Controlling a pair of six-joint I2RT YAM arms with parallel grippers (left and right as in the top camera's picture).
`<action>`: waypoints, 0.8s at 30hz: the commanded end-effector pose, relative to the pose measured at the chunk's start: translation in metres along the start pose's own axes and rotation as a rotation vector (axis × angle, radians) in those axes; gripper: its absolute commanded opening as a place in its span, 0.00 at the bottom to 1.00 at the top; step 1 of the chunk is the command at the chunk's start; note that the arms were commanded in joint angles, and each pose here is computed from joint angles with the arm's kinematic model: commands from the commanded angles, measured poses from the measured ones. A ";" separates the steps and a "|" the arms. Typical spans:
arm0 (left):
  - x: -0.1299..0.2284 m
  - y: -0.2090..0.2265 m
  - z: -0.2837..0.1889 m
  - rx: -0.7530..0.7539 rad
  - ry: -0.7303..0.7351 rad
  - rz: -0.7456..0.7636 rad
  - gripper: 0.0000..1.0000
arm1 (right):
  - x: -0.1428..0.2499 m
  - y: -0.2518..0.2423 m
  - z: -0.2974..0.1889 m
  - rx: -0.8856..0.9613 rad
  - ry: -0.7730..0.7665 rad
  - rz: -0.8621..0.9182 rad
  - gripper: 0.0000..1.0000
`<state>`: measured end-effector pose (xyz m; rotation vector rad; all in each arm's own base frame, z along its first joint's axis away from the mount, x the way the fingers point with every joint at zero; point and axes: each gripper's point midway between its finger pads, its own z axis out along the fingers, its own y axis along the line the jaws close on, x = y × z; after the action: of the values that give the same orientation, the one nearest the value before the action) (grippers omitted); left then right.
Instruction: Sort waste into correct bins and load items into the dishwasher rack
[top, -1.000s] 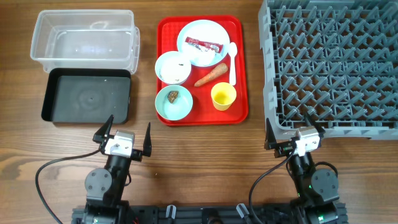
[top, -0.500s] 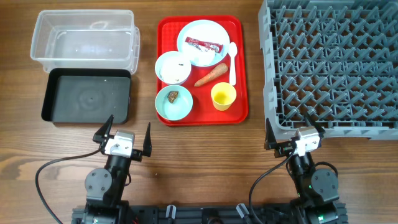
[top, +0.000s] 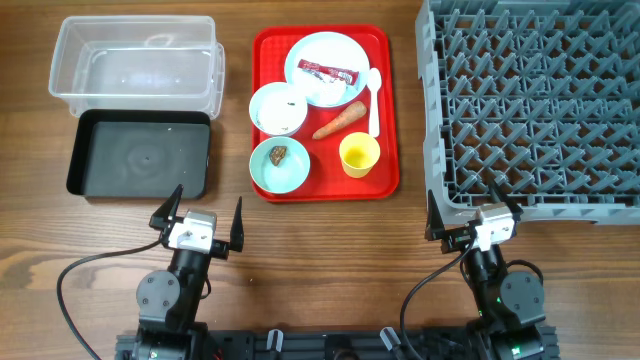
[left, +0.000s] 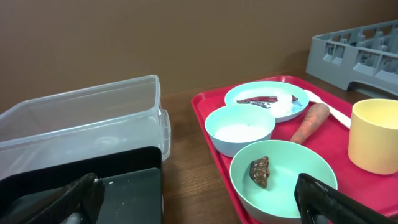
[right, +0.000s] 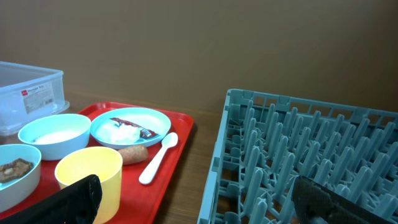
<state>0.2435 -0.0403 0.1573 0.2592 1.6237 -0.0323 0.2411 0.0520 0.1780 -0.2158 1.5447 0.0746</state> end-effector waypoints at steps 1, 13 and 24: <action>0.003 -0.001 0.000 0.007 0.015 0.019 1.00 | -0.001 0.004 0.000 -0.020 -0.005 -0.012 1.00; 0.003 -0.001 0.000 0.007 0.015 0.019 1.00 | -0.001 0.004 0.000 -0.020 -0.005 -0.012 1.00; 0.004 0.000 0.000 -0.005 0.017 0.019 1.00 | -0.001 0.004 0.000 -0.020 -0.005 -0.011 0.99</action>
<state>0.2435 -0.0403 0.1573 0.2592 1.6237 -0.0323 0.2411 0.0520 0.1780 -0.2158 1.5447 0.0746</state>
